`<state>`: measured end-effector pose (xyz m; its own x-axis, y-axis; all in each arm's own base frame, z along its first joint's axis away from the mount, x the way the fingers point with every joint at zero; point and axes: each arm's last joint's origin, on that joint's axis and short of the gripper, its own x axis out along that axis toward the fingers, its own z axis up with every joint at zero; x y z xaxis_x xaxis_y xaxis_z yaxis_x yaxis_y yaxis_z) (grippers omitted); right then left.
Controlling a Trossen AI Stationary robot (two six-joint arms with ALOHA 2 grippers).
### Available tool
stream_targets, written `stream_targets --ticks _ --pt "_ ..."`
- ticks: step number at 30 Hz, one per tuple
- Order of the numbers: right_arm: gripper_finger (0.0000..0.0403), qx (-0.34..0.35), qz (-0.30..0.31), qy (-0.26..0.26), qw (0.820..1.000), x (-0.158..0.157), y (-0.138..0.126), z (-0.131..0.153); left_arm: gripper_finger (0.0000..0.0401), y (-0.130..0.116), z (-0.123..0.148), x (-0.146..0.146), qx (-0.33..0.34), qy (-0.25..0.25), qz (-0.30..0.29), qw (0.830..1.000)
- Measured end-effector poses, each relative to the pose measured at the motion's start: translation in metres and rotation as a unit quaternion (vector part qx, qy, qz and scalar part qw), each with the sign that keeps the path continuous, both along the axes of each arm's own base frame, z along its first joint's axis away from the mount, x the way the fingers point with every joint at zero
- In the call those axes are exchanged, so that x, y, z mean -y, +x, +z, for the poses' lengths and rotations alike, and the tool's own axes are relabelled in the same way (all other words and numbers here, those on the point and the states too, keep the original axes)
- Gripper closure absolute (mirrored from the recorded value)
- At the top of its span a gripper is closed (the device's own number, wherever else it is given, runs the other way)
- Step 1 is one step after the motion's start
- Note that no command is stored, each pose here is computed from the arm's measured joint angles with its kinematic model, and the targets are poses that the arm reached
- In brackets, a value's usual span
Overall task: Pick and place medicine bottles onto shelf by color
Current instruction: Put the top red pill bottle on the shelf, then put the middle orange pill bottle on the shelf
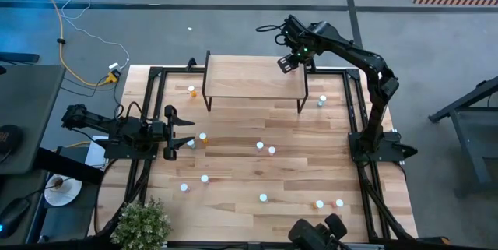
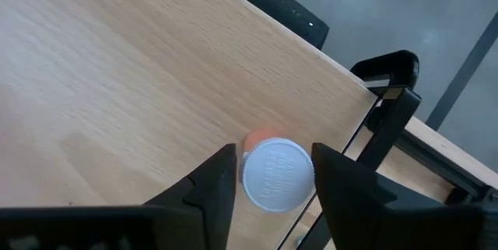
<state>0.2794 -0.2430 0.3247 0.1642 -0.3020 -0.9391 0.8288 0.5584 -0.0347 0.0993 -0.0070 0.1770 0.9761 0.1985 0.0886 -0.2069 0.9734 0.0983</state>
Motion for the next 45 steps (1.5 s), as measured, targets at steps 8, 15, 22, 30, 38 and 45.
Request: stream_targets --ticks 8,15,22,30,38,45 --pt "0.0213 -0.011 -0.003 -0.020 1.000 0.002 0.000 0.000 0.0176 0.000 0.000 0.000 0.000 0.000 0.000 1.000" --pt "0.0212 -0.010 0.001 -0.027 1.000 0.003 0.000 0.001 0.0176 0.000 0.000 0.000 0.000 0.000 0.000 1.000" --pt "0.0212 -0.010 0.001 -0.031 0.999 0.003 0.001 0.001 0.0176 0.000 0.000 0.000 0.000 0.000 0.000 1.000" --pt "0.0212 0.018 0.006 -0.067 0.998 0.004 0.001 0.028 0.0176 0.000 0.000 0.000 0.000 0.000 0.000 1.000" --pt "0.0212 0.066 0.006 -0.109 0.992 0.001 -0.001 0.068 0.0176 0.000 0.000 0.000 0.000 0.000 0.000 1.000" --pt "0.0212 0.070 0.038 -0.118 0.990 -0.021 -0.004 0.098 0.0176 0.000 0.000 0.000 0.000 0.000 0.000 1.000"
